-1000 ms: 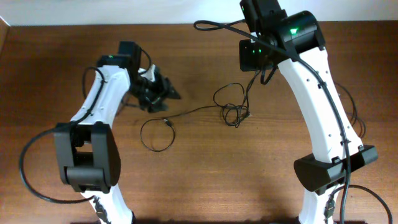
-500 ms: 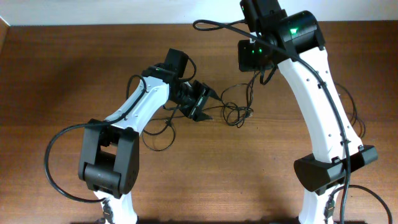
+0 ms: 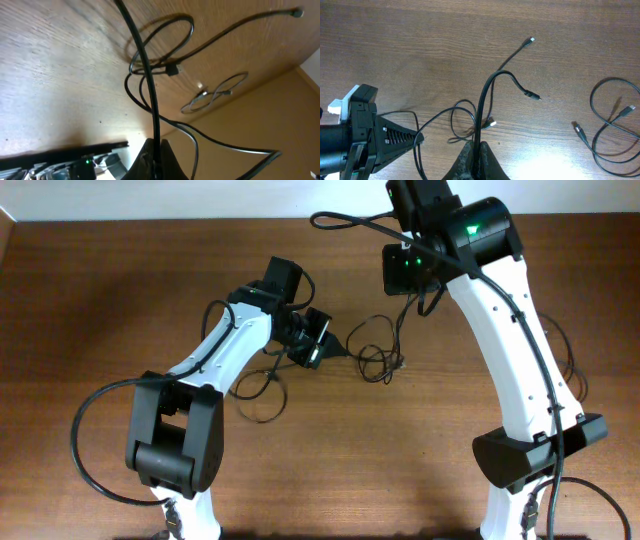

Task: Untangle cables

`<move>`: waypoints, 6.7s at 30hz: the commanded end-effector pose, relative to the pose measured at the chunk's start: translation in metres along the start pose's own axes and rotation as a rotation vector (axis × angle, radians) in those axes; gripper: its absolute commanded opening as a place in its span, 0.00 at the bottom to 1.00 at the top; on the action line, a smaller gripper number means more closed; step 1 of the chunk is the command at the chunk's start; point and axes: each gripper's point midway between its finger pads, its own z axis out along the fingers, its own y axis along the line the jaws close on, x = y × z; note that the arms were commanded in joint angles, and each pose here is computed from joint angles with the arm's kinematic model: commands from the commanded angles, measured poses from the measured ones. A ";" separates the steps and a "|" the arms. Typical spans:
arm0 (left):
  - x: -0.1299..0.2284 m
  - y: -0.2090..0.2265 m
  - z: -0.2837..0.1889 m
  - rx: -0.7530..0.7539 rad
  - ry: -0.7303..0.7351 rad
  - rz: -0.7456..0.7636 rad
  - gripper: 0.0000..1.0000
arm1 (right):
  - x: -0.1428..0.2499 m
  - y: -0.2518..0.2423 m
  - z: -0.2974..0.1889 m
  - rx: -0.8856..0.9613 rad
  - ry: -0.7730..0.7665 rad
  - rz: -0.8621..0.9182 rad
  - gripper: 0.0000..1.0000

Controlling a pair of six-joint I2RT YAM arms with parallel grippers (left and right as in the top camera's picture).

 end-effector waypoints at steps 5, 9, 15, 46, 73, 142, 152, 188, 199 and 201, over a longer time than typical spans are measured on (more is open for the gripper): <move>-0.079 0.057 -0.022 -0.349 -0.410 0.337 0.00 | 0.015 0.050 -0.023 -0.383 0.081 -0.046 0.04; -0.114 0.113 -0.077 -0.747 -0.587 0.443 0.00 | 0.001 0.041 -0.060 -0.589 0.037 0.006 0.04; -0.145 0.143 -0.130 -0.851 -0.674 0.308 0.00 | -0.004 -0.027 -0.066 -0.572 0.041 0.181 0.04; -0.205 0.185 -0.212 -0.178 -0.428 0.030 0.00 | 0.035 -0.119 -0.003 -0.355 0.215 0.326 0.04; -0.202 0.176 -0.199 -0.254 -0.441 0.086 0.00 | 0.126 0.015 0.124 -0.452 0.454 0.033 0.99; -0.179 0.227 -0.109 -0.348 -0.296 0.159 0.00 | 0.192 0.320 0.202 -0.676 0.103 -0.340 0.50; -0.181 0.239 -0.104 -0.372 -0.308 0.156 0.01 | 0.205 0.282 0.226 -0.474 0.158 -0.338 0.16; -0.189 0.234 -0.104 -0.356 -0.338 0.175 0.00 | 0.048 0.093 -0.239 -0.968 -0.687 -0.425 0.04; -0.190 0.232 -0.105 -0.343 -0.353 0.130 0.02 | 0.075 -0.002 -0.287 -0.910 -0.785 -0.292 0.04; -0.192 0.231 -0.105 -0.335 -0.363 0.106 0.01 | 0.073 -0.029 -0.277 -0.819 -0.776 -0.185 0.04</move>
